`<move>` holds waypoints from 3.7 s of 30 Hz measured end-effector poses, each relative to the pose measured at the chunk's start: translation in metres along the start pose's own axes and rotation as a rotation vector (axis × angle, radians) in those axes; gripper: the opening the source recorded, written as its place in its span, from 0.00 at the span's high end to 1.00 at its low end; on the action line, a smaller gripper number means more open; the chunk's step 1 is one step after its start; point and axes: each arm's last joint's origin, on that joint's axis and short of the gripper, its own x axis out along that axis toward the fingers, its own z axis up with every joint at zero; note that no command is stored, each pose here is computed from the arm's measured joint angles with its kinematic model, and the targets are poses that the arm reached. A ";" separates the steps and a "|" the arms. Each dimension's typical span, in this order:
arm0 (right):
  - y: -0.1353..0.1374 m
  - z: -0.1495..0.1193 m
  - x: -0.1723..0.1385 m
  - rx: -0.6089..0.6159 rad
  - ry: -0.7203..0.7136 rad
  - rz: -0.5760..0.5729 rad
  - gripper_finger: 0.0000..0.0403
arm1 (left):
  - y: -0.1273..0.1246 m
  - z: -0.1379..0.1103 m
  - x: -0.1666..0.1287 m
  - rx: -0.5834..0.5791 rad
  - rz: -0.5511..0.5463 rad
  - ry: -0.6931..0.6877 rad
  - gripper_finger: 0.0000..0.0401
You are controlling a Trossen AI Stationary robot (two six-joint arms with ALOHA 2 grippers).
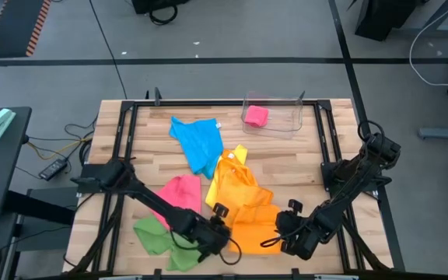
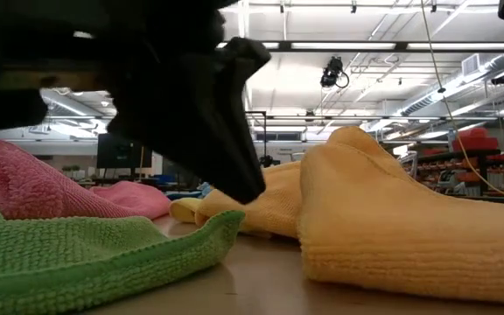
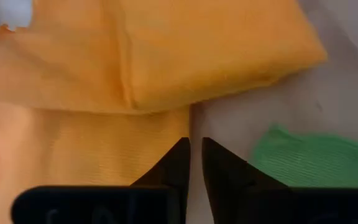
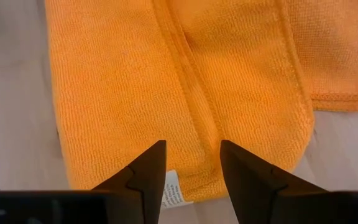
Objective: Fold microfiber towels
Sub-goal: Fold the right orange microfiber cloth
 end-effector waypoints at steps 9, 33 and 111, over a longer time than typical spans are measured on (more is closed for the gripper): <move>0.000 0.001 0.000 0.003 -0.007 0.000 0.60 | 0.016 -0.021 -0.005 -0.376 -0.109 -0.236 0.91; 0.001 0.002 0.000 0.002 -0.030 0.002 0.60 | 0.038 -0.029 0.020 -0.744 -0.333 -0.249 0.48; 0.012 0.071 0.017 -0.322 -0.251 0.183 0.38 | 0.014 -0.004 0.002 -0.189 -0.315 -0.498 0.93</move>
